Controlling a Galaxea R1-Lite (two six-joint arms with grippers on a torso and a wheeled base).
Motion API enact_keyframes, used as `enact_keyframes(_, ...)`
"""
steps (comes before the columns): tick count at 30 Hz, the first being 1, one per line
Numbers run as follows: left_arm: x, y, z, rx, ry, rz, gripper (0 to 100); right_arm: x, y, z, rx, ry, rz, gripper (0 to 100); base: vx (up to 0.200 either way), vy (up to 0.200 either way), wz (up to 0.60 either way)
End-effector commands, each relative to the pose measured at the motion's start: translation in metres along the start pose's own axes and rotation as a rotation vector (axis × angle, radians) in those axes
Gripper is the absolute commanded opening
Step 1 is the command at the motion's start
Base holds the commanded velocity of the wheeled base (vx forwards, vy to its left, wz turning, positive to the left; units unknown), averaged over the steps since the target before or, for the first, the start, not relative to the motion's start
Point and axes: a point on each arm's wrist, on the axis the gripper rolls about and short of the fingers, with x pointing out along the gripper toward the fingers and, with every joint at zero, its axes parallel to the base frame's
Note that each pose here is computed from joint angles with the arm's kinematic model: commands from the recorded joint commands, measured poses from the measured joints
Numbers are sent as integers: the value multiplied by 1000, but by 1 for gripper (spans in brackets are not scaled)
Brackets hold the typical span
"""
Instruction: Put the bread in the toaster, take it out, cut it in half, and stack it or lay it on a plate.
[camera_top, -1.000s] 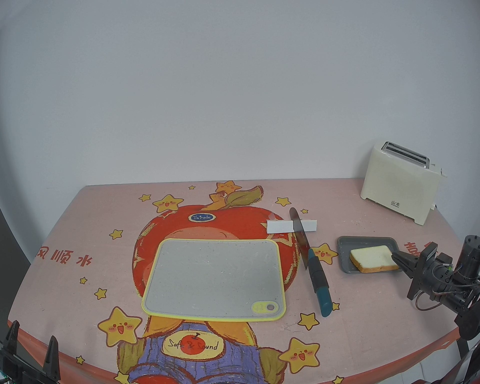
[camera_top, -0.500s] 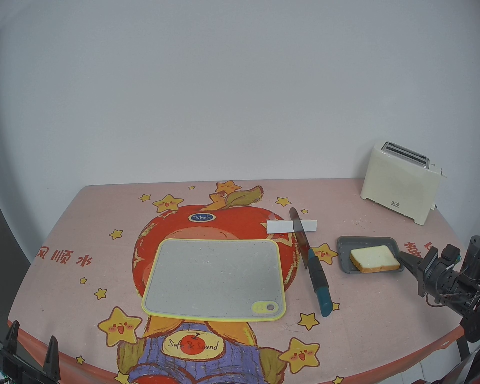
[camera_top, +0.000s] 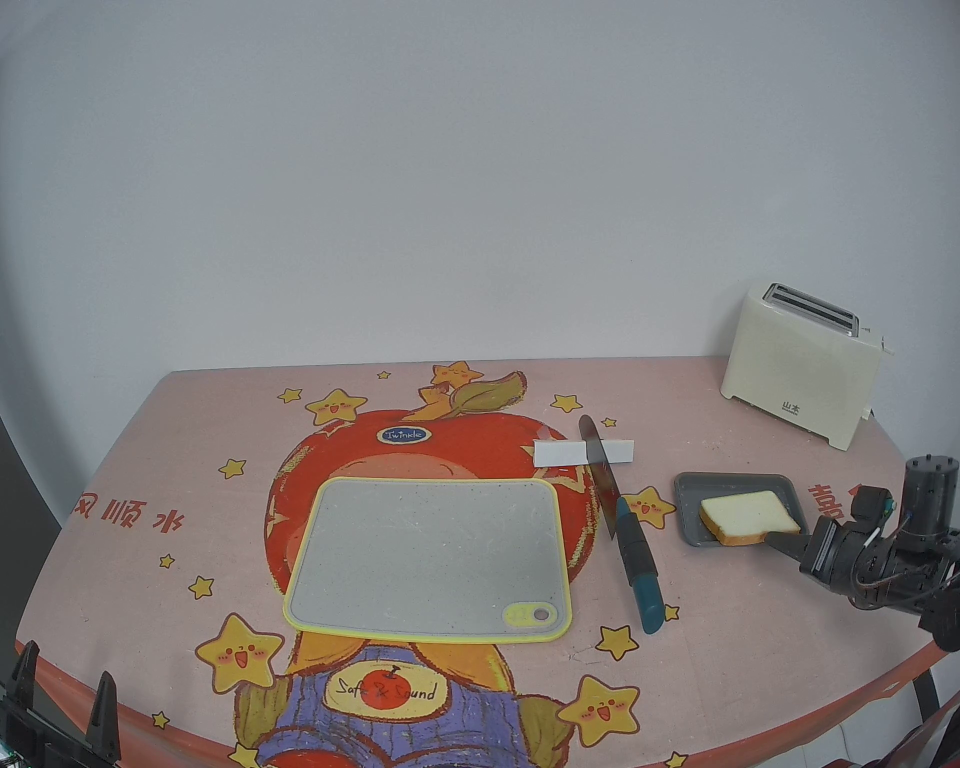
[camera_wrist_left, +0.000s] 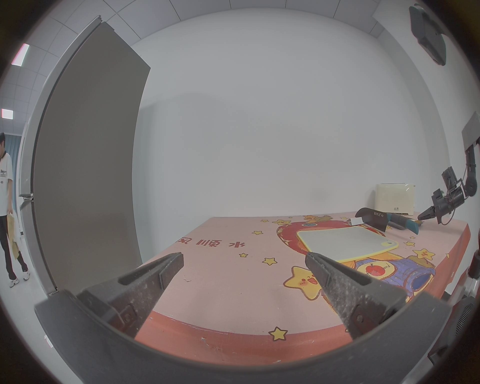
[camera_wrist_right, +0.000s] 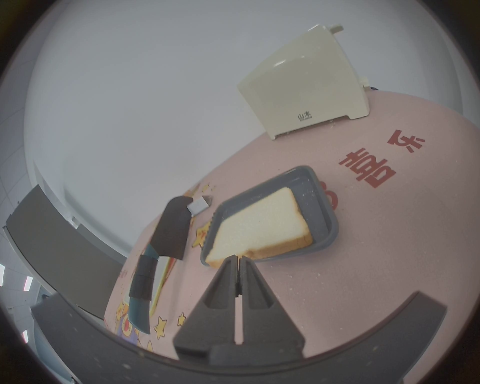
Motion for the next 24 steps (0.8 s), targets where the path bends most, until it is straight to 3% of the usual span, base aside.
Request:
enact_keyframes(1,1,0,-5,-1,9,0,100,-28,47,48,-119,-64,70,0,0,0,0)
enact_keyframes(6,1,0,-5,1,9,0,100,-47,64,61,-150,-64,78,0,0,0,0)
enact_keyframes(10,1,0,-5,-1,9,1,100,-46,69,67,-171,-66,82,0,0,0,0)
enact_keyframes(18,1,0,-5,1,9,0,100,-14,65,80,-191,48,-2,0,0,0,0)
enact_keyframes(24,1,0,-5,-1,9,1,100,7,58,85,-231,88,-43,0,0,0,0)
